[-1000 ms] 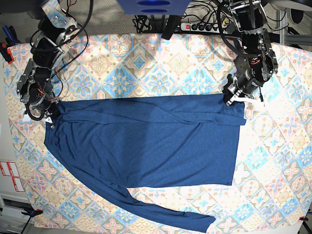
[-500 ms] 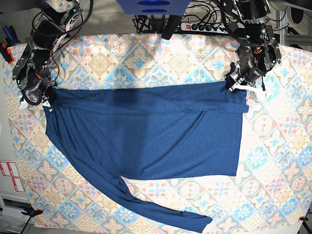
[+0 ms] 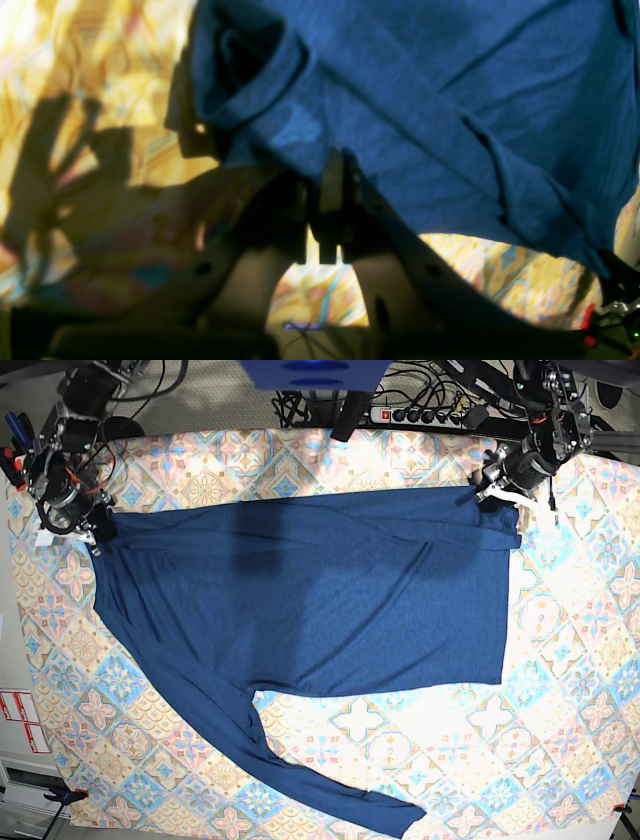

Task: Fold the T-shirt properly
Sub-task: 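Drag the shirt toward the robot base with both grippers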

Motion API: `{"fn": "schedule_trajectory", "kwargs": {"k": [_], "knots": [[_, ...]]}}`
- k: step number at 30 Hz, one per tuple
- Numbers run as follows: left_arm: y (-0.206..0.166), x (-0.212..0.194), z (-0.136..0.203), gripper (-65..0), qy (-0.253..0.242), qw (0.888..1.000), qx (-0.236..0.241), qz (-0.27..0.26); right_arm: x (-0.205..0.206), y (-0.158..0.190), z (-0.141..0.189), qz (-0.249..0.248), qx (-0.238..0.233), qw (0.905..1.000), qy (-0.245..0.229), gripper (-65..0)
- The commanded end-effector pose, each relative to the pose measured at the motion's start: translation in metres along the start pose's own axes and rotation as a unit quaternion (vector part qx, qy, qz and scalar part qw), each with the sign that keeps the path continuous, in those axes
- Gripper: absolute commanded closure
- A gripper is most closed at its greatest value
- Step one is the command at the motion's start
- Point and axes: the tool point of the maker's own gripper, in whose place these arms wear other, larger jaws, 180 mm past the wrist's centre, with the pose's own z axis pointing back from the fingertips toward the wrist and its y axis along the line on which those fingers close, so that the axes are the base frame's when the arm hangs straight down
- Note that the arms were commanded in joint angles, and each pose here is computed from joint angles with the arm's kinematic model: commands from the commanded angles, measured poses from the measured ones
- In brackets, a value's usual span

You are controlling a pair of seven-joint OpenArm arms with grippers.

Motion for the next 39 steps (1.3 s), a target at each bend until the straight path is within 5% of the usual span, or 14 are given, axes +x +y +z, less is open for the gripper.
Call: {"fn": "schedule_trajectory", "kwargs": {"k": [1, 23, 30, 39], "knots": [[0.0, 0.008, 0.005, 0.0, -0.011, 1.0, -0.001, -0.01, 0.016, -0.008, 0.009, 0.01, -0.014, 0.9997, -0.016, -2.9], [0.033, -0.013, 0.013, -0.8, 0.026, 0.999, 0.037, -0.014, 0.013, -0.04, 0.025, 0.013, -0.04, 0.9991, -0.005, -6.5], [0.038, -0.028, 0.011, -18.1, 0.043, 0.998, 0.039, 0.004, 0.002, -0.039, 0.026, 0.009, -0.039, 0.9987, 0.03, -20.5], [0.039, -0.034, 0.013, -33.8, 0.062, 0.997, 0.041, 0.006, 0.007, -0.039, 0.027, 0.005, -0.037, 0.9991, 0.021, -21.3]]}}
